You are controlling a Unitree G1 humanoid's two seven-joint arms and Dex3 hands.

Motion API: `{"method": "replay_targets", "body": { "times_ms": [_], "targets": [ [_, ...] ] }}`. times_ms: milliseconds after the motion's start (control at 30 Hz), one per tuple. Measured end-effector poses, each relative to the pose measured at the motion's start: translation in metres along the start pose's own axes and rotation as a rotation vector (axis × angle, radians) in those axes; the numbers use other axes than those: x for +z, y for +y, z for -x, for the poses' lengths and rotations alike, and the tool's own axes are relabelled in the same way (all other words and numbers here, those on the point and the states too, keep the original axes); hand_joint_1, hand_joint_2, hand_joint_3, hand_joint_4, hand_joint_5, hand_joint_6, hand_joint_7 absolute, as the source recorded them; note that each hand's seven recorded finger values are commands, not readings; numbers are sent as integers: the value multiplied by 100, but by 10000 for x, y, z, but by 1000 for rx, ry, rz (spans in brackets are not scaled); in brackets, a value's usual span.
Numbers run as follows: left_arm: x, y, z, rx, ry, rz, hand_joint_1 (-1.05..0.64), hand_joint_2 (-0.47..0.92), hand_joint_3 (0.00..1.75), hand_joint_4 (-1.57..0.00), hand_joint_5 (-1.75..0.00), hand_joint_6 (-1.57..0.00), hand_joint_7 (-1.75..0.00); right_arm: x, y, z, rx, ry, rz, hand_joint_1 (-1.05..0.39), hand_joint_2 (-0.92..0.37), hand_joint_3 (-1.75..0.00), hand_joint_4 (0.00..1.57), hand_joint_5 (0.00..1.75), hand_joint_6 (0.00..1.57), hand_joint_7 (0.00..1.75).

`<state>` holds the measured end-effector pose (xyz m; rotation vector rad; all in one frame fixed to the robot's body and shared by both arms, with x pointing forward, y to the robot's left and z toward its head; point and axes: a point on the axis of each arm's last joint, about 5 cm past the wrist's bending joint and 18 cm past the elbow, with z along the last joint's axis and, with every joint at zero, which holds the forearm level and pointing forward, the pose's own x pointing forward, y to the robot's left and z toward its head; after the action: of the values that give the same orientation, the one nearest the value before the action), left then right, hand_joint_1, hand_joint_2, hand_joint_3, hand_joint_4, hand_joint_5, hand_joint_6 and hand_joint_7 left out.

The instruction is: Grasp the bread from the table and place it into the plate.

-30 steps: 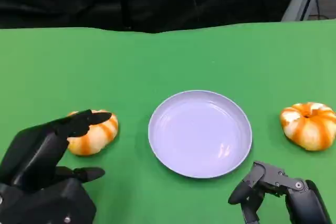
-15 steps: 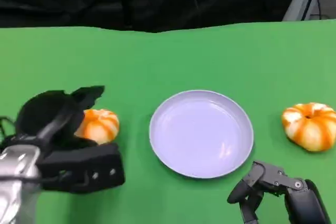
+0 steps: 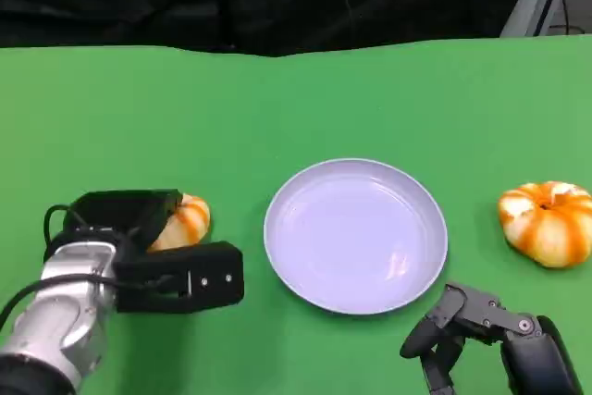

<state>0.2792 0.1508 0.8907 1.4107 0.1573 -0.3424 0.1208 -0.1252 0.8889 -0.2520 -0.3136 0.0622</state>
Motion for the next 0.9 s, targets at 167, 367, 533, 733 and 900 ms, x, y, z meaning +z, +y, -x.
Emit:
{"method": "replay_targets", "body": {
  "times_ms": [167,367,533,733,900],
  "targets": [
    [31,-10,-87,-42,15,-19,-59,92,2,-67,-23,-54,-4,0,2,0,0,1,-1,-2,-32,-131,85,165,84,127],
    [47,0,-124,-41,15,-21,-49,92,7,-82,-30,-70,-11,0,2,0,0,1,-1,-2,-32,-131,85,165,85,127],
    [-9,-80,-47,228,-166,85,-15,53,105,-83,-171,-66,-170,0,4,2,0,2,-1,-1,-32,-131,85,164,85,128],
    [86,15,12,488,-360,164,-13,42,128,-88,-175,-72,-175,5,12,-11,1,-4,-6,0,-32,-132,85,164,85,128],
    [168,94,28,535,-414,178,-10,35,128,-89,-175,-74,-175,5,14,-9,1,-3,-7,1,-31,-133,84,163,85,128]
  ]
}}
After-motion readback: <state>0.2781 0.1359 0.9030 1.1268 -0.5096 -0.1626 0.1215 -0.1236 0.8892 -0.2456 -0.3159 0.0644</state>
